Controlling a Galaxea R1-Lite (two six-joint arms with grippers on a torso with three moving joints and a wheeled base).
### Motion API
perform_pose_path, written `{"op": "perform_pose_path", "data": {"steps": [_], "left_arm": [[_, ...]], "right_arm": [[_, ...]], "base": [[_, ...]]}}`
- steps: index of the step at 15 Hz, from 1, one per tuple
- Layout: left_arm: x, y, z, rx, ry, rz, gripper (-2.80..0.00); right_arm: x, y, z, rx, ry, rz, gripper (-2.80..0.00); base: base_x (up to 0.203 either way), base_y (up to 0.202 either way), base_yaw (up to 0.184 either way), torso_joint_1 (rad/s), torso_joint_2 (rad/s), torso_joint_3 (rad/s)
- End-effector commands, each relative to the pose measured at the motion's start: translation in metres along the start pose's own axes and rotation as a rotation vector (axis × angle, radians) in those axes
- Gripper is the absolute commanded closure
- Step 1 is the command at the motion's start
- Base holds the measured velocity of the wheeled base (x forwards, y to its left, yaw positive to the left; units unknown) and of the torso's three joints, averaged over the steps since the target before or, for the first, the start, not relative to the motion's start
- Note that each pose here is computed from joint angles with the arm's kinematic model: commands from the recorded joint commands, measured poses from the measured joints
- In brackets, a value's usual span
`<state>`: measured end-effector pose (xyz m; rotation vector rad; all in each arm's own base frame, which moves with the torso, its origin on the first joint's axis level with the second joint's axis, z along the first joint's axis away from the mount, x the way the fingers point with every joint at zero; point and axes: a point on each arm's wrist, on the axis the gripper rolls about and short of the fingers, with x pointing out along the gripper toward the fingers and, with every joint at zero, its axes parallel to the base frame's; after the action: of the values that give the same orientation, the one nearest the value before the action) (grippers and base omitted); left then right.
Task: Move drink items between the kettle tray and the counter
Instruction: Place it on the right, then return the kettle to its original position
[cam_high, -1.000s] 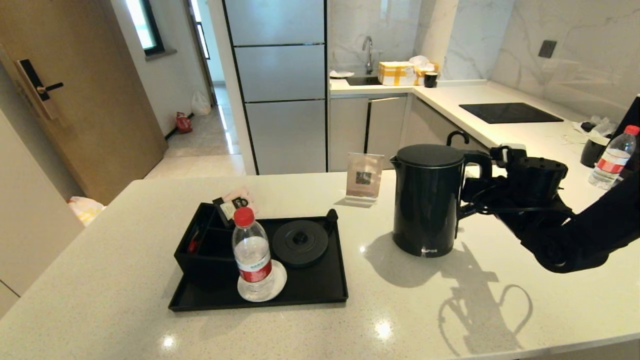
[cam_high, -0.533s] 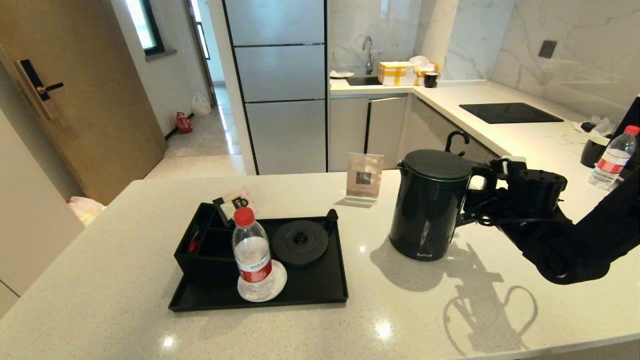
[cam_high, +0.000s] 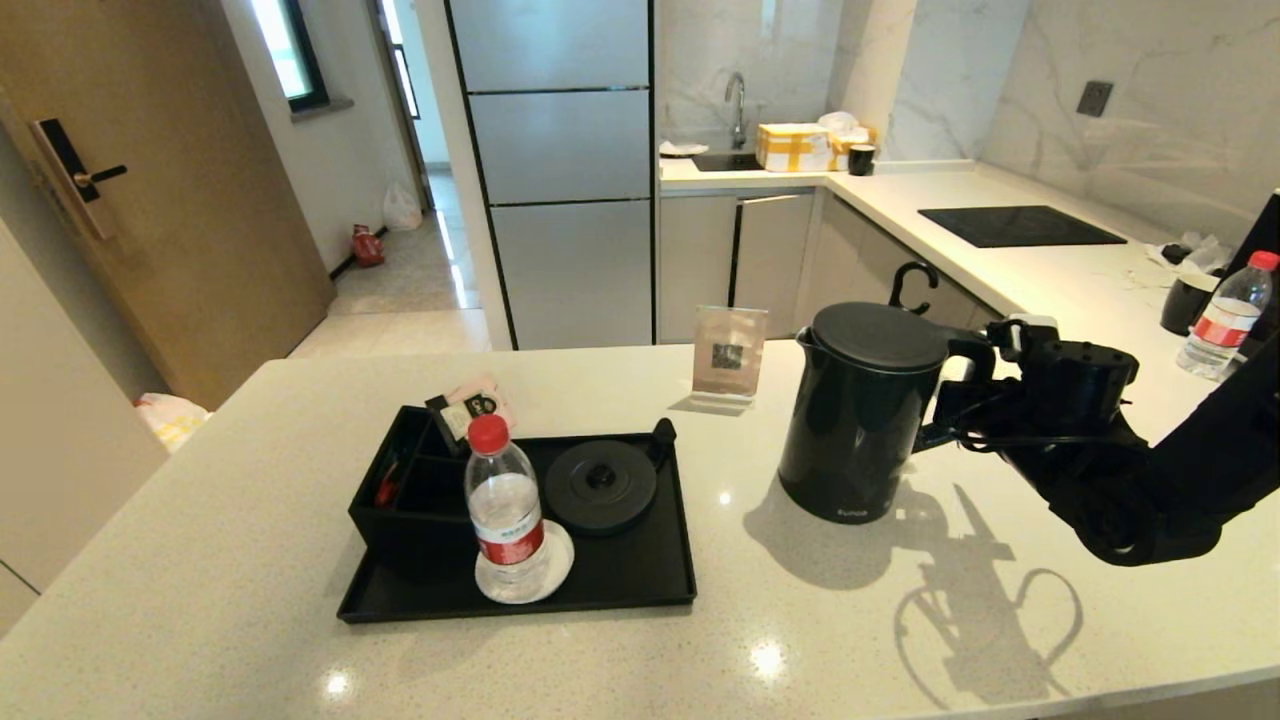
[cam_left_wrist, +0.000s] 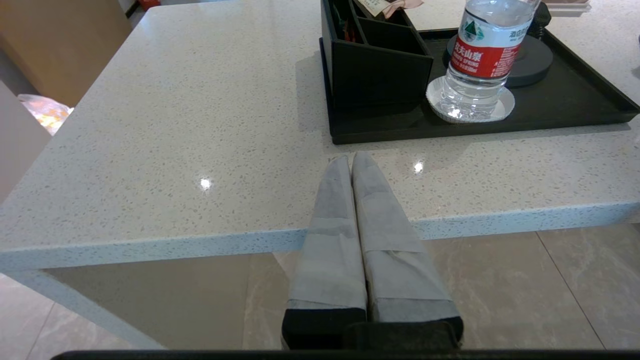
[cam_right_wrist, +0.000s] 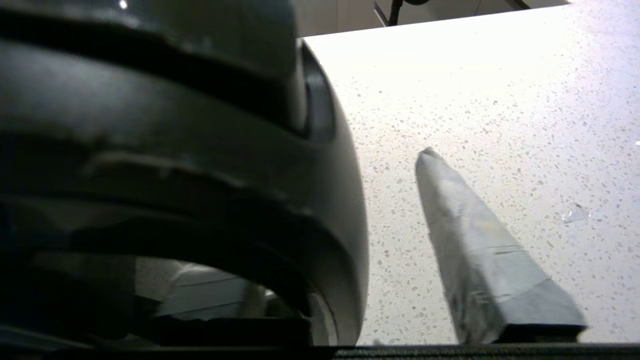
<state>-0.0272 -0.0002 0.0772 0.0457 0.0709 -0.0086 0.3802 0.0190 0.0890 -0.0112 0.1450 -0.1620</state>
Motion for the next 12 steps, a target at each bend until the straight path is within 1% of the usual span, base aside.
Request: {"op": "perform_pose_path", "data": {"steps": [1,4,5,9,12], "left_arm": [[0.0,0.0,0.0,0.0,0.001,0.001,0.0],[0.0,0.0,-0.001,0.0,0.002,0.0,0.0],[0.0,0.0,0.0,0.0,0.001,0.0,0.0],[0.0,0.0,-0.001,0.0,0.003,0.001,0.0],[0.0,0.0,-0.001,0.0,0.003,0.001,0.0]], "right_arm": [[0.001,-0.002,-0.002,0.0,0.002,-0.006,-2.8],[-0.003,-0.004,-0.002,-0.001,0.01,0.011,-2.8],[-0.009,-0.006,0.005,0.002,-0.005,0.027,-2.8],[-0.026,-0.008,0.01,0.002,0.003,0.074,-2.8],[-0.026,-0.008,0.01,0.002,0.003,0.075,-2.8]], "base": [[0.0,0.0,0.0,0.0,0.0,0.0],[0.0,0.0,0.0,0.0,0.0,0.0],[0.0,0.0,0.0,0.0,0.0,0.0],[0.0,0.0,0.0,0.0,0.0,0.0],[0.0,0.0,0.0,0.0,0.0,0.0]]}}
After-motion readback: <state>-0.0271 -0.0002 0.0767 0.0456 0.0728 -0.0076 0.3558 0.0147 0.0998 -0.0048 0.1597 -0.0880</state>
